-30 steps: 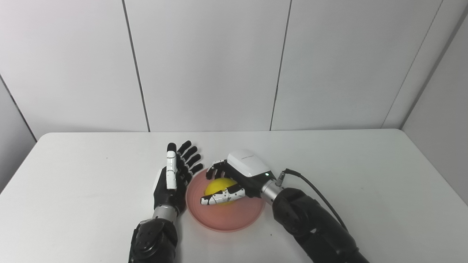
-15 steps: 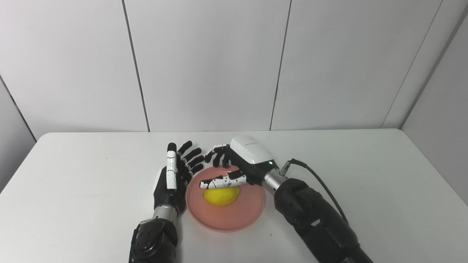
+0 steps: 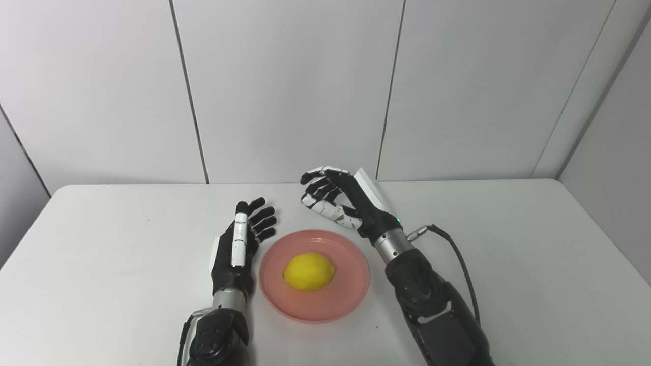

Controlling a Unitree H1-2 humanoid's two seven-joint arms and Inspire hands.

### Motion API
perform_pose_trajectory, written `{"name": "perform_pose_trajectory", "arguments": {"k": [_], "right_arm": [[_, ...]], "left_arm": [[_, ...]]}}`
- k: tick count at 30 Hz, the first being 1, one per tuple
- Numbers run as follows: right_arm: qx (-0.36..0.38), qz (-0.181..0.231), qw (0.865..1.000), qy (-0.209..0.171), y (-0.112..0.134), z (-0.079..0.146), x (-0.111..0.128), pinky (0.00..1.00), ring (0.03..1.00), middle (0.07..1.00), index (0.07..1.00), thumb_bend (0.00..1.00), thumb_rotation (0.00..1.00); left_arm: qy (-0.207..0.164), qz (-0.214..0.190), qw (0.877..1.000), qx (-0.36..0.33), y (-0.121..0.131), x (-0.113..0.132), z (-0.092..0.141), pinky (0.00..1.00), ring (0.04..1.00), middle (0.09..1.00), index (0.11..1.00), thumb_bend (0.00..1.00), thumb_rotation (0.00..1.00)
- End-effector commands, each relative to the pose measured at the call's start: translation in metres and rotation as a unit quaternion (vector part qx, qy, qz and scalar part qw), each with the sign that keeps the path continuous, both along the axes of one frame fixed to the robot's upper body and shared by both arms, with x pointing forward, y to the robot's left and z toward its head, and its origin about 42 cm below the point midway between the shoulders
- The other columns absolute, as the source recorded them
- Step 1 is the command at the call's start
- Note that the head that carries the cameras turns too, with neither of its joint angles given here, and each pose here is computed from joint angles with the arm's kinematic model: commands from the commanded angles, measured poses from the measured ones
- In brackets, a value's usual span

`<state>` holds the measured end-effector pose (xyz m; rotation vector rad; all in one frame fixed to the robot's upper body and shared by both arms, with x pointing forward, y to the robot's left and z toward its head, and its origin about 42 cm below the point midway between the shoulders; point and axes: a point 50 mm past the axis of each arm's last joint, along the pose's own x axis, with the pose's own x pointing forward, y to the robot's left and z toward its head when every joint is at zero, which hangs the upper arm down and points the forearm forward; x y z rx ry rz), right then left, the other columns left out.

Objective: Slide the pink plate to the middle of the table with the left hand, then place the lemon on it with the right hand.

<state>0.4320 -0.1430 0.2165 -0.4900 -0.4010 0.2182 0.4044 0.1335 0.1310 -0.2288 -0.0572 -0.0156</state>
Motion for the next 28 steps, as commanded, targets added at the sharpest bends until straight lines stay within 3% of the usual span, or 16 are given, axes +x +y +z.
{"name": "perform_pose_trajectory", "arguments": {"k": [1,5,9,15,19,21,28], "right_arm": [[0.061,-0.003,0.998,-0.033,-0.001,0.011,0.003,0.6,0.713,0.8,0.762,0.79,1.0],[0.126,-0.034,0.991,-0.005,-0.009,-0.002,0.005,0.61,0.733,0.859,0.811,0.76,1.0],[0.172,-0.055,0.983,0.014,-0.017,-0.013,0.006,0.74,0.811,0.911,0.863,0.74,1.0],[0.163,-0.095,0.982,0.01,-0.028,-0.027,0.006,0.9,0.912,0.957,0.915,0.75,1.0],[0.186,-0.103,0.977,0.017,-0.032,-0.035,0.007,0.92,0.928,0.959,0.926,0.79,1.0],[0.206,-0.103,0.973,0.025,-0.033,-0.038,0.006,0.98,0.947,0.969,0.945,0.83,1.0],[0.253,-0.108,0.96,0.046,-0.035,-0.049,0.001,1.0,0.962,0.985,0.963,0.8,1.0]], "left_arm": [[-0.011,0.021,1.0,0.016,0.011,0.005,-0.001,0.81,0.803,0.799,0.77,0.72,0.92],[-0.024,0.028,0.999,0.016,0.018,0.01,0.001,0.83,0.829,0.824,0.809,0.76,0.93],[-0.034,0.031,0.999,0.026,0.024,0.013,0.004,0.84,0.848,0.844,0.82,0.75,0.95],[-0.043,0.035,0.997,0.047,0.03,0.019,0.007,0.87,0.862,0.877,0.86,0.81,0.94],[-0.046,0.032,0.997,0.052,0.033,0.021,0.01,0.89,0.884,0.905,0.886,0.82,0.94],[-0.043,0.031,0.997,0.053,0.034,0.022,0.012,0.91,0.909,0.926,0.907,0.83,0.93],[-0.013,0.024,0.999,0.044,0.041,0.032,0.017,0.95,0.939,0.952,0.935,0.8,0.96]]}}
